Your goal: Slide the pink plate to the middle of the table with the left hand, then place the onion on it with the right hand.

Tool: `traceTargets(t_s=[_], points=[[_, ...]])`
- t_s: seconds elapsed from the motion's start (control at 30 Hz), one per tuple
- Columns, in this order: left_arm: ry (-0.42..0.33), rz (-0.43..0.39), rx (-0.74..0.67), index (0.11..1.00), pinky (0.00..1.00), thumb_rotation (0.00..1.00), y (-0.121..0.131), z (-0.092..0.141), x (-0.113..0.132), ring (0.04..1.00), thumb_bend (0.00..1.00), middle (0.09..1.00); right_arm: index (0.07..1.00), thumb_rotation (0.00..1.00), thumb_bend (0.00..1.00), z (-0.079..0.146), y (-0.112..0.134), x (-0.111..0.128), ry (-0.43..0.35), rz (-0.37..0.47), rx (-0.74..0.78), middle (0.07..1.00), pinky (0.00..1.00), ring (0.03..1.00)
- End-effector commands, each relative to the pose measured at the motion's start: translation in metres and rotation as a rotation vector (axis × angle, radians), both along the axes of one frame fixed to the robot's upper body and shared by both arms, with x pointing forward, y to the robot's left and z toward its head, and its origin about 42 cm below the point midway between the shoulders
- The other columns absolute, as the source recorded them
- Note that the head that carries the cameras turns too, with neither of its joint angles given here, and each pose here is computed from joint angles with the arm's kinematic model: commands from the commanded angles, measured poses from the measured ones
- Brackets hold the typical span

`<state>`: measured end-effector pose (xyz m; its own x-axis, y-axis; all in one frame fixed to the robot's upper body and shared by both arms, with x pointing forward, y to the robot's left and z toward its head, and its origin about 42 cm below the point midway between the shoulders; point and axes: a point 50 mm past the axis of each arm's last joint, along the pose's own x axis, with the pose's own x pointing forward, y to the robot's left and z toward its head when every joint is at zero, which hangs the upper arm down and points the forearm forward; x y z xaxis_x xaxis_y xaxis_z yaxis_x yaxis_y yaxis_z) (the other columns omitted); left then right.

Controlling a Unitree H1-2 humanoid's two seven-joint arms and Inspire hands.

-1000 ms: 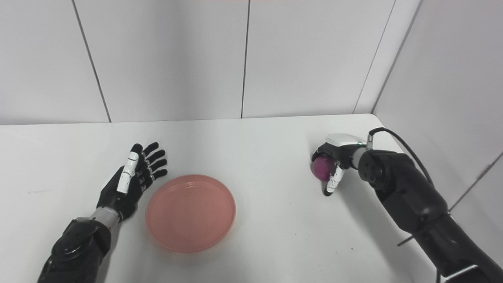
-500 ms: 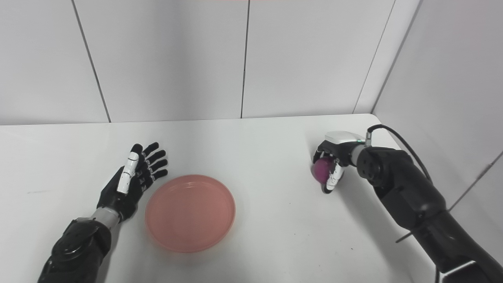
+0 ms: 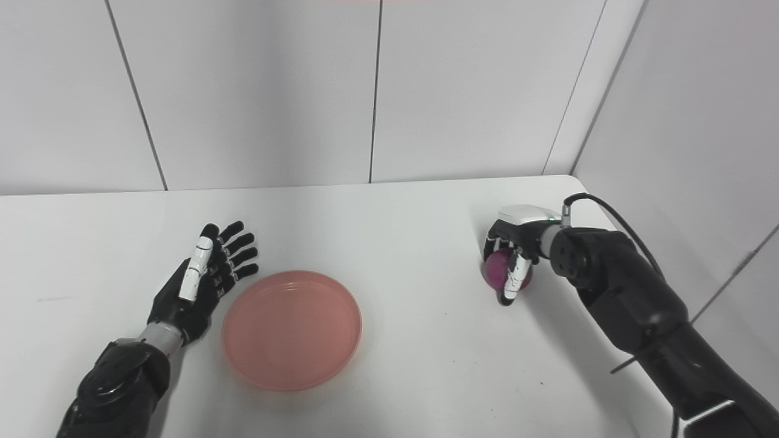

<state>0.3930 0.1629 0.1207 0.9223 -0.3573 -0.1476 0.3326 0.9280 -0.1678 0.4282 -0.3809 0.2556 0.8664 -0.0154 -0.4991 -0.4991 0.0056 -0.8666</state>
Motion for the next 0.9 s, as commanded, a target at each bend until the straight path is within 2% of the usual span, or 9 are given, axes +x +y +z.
traceTargets(t_s=[0.0,0.43,0.63,0.73,0.87], points=[[0.252,-0.018,0.031,0.907,0.84,0.94,0.000,-0.056,-0.032,0.898,0.69,0.915,0.500,0.00,0.53,0.020,-0.006,0.005,-0.031,0.009,-0.022,0.482,0.28,0.361],[0.258,-0.012,0.030,0.909,0.85,0.95,0.000,-0.058,-0.030,0.902,0.67,0.920,0.491,0.00,0.53,0.027,-0.005,0.008,-0.023,0.026,-0.007,0.483,0.26,0.363],[0.253,-0.014,0.034,0.904,0.83,0.94,-0.001,-0.057,-0.030,0.898,0.68,0.915,0.491,0.00,0.53,0.047,0.004,0.010,-0.041,0.058,-0.019,0.481,0.26,0.355],[0.254,-0.014,0.033,0.903,0.83,0.94,-0.001,-0.057,-0.030,0.896,0.68,0.914,0.524,0.00,0.52,0.057,0.010,0.009,-0.067,0.090,-0.012,0.447,0.27,0.357],[0.256,-0.015,0.029,0.905,0.82,0.94,-0.003,-0.057,-0.029,0.893,0.68,0.913,0.529,0.00,0.52,0.074,0.024,0.010,-0.096,0.137,-0.020,0.452,0.28,0.373]])
